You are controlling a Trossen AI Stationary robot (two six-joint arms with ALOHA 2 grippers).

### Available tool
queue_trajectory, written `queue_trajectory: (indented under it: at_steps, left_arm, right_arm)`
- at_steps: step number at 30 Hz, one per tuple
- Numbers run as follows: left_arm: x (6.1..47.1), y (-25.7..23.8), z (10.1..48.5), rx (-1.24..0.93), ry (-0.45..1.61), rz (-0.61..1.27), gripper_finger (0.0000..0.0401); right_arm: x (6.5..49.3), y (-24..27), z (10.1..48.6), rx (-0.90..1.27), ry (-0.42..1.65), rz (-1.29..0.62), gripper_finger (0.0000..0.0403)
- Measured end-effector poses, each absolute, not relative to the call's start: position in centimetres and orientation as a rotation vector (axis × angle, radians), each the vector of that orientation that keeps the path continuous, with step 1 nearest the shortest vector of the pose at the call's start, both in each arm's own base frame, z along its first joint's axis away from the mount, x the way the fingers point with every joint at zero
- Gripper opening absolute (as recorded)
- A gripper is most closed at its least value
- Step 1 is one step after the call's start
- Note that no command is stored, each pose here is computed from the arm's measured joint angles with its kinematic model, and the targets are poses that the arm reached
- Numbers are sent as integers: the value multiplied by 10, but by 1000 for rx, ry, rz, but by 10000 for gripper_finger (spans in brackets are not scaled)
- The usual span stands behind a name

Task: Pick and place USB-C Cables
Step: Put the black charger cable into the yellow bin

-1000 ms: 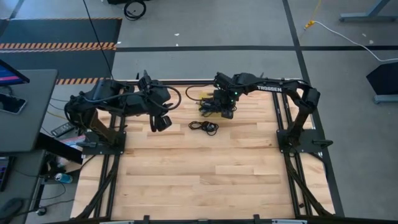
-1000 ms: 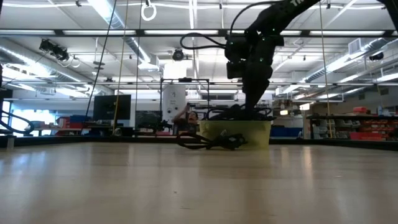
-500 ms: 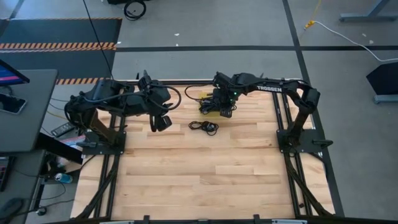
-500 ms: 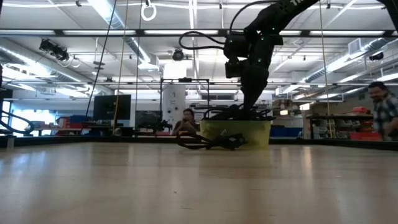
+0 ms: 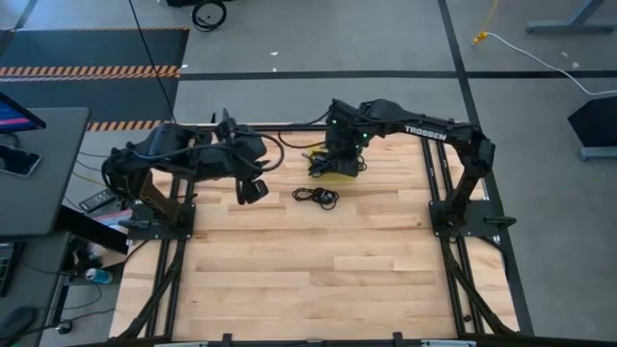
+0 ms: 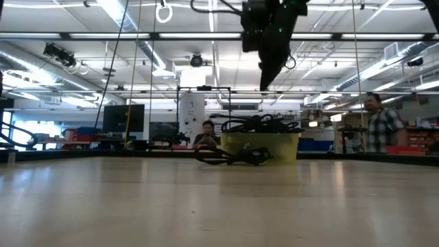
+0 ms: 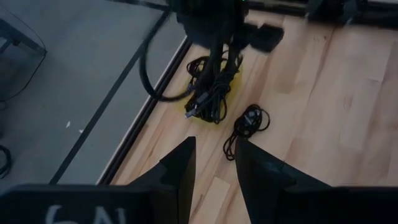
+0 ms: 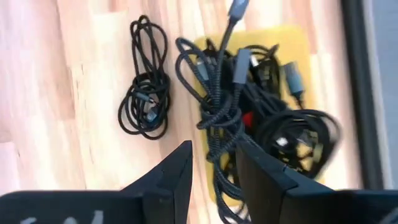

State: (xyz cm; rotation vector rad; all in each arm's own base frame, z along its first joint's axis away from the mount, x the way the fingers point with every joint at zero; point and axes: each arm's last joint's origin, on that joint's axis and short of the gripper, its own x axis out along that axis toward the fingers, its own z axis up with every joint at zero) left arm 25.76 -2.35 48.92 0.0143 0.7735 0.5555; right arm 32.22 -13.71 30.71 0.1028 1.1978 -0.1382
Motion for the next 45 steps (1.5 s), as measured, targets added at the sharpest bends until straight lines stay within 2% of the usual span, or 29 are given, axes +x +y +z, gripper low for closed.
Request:
queue_trajectory:
  at_steps: [6, 12, 14, 19, 22, 27, 30, 35, 41, 45]
  left_arm:
    - [275, -17, 455, 34, 905, 613, 119]
    - [307, -5, 381, -15, 1038, 686, 119]
    - [321, -1, 353, -86, 1030, 640, 119]
    - [353, 8, 285, -270, 862, 456, 119]
    - [354, 15, 251, -333, 798, 448, 119]
    - [335, 24, 209, -372, 918, 527, 119]
    - [327, 27, 195, -362, 962, 541, 119]
    - [328, 35, 190, -315, 918, 516, 131]
    - [336, 49, 191, -302, 850, 487, 191]
    - [338, 54, 181, -318, 886, 460, 233]
  right_arm:
    - [310, -141, 353, 37, 1214, -234, 130]
    - [289, -156, 404, -1, 1140, -351, 129]
    - [282, -160, 420, -4, 1090, -380, 129]
    - [265, -164, 456, -25, 964, -390, 129]
    - [256, -162, 474, -21, 883, -358, 129]
    - [242, -152, 490, -14, 799, -299, 129]
    - [234, -146, 496, -17, 775, -299, 129]
    - [225, -139, 503, -20, 749, -305, 129]
    - [216, -133, 510, -19, 718, -299, 129]
    - [209, -129, 514, -1, 696, -312, 129]
